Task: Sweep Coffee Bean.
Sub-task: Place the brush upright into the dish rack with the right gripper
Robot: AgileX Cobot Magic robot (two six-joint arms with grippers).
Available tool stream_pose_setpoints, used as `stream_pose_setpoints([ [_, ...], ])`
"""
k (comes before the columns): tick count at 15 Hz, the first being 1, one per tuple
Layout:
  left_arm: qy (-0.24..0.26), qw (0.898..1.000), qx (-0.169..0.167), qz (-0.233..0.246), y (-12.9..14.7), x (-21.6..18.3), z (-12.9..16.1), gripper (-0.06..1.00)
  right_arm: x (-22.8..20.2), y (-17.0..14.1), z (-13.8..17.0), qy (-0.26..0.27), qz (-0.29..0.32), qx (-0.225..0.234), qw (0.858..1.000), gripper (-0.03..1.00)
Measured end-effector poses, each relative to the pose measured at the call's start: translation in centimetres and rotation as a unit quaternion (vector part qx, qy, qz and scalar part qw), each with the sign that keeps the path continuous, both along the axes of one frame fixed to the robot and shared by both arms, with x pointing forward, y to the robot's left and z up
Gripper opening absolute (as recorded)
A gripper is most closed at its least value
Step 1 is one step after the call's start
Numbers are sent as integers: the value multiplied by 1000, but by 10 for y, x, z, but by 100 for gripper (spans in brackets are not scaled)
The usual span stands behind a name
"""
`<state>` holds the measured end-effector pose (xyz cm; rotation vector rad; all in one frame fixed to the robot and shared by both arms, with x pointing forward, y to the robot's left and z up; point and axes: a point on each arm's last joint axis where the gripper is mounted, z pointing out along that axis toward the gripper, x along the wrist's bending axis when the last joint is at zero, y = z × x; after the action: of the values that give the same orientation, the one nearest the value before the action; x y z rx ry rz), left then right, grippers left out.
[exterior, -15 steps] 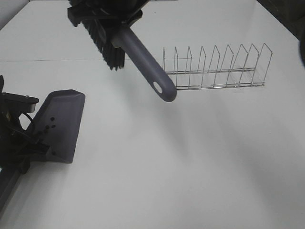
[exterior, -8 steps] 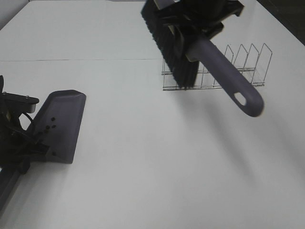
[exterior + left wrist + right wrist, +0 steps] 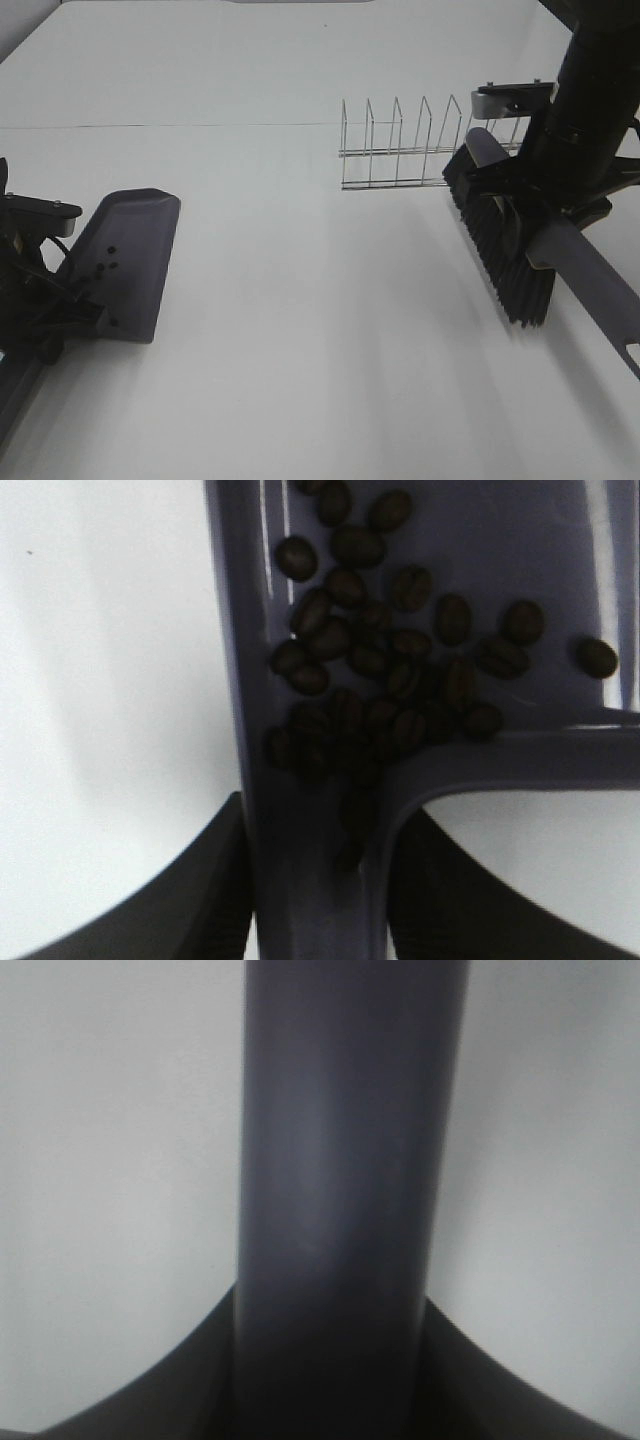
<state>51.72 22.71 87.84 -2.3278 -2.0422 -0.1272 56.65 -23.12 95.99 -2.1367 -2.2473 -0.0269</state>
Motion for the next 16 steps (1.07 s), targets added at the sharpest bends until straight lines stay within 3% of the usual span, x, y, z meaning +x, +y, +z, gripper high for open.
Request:
stream_pose_setpoints([
  [4, 1, 1000, -3, 4, 0, 0, 0, 35, 20, -20, -25, 12, -29, -19, 999, 28],
  [7, 1, 1000, -4, 5, -1, 0, 0, 35, 39, -19, -38, 35, -31, -28, 999, 28],
  [11, 1, 1000, -5, 7, -1, 0, 0, 35, 72, -14, -47, 46, -30, -29, 998, 28],
  [16, 3, 1000, -4, 7, -1, -1, 0, 35, 118, -8, -45, 20, -31, -25, 999, 28],
])
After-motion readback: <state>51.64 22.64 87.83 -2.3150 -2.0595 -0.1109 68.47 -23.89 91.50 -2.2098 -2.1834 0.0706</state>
